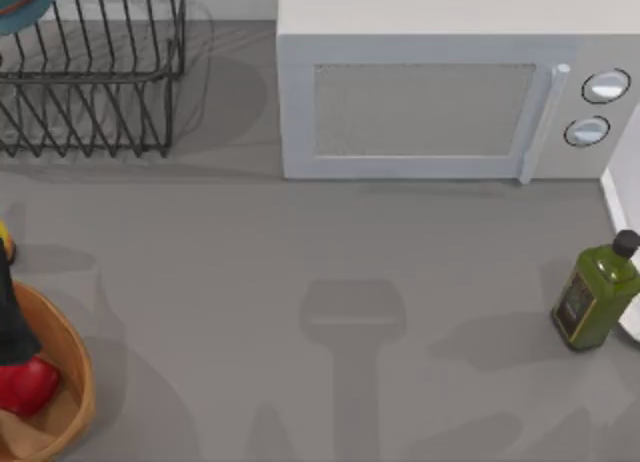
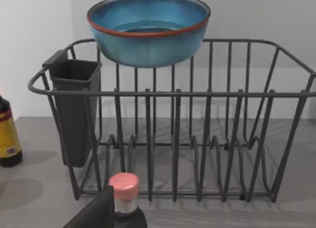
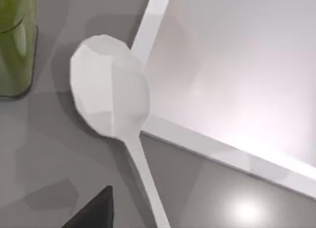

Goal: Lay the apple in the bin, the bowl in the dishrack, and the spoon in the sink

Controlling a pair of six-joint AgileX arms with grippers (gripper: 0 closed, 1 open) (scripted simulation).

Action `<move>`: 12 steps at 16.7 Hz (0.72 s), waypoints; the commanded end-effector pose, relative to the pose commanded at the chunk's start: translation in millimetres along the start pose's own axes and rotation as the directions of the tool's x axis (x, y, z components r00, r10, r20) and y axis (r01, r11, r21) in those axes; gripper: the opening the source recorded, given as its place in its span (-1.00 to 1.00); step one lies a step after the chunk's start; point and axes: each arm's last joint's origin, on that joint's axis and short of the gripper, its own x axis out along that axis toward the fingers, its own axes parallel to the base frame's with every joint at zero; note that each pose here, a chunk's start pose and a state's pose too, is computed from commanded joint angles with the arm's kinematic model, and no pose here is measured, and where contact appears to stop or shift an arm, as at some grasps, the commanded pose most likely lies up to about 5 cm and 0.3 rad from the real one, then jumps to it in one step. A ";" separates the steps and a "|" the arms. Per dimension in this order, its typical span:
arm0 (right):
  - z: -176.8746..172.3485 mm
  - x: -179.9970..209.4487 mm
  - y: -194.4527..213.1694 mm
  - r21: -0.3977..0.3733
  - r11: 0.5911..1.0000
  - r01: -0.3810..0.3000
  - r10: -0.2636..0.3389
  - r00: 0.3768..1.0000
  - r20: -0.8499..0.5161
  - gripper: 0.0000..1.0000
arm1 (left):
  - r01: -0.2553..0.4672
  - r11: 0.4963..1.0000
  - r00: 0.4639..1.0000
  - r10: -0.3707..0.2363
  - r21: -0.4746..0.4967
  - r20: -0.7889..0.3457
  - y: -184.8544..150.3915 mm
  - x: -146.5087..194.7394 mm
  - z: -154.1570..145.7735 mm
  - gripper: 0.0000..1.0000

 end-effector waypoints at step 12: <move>39.9 43.3 -35.7 -0.178 0.890 -0.420 0.273 0.803 -0.530 1.00 | 0.000 1.000 1.000 0.000 0.000 0.000 0.0 0.0 0.0 1.00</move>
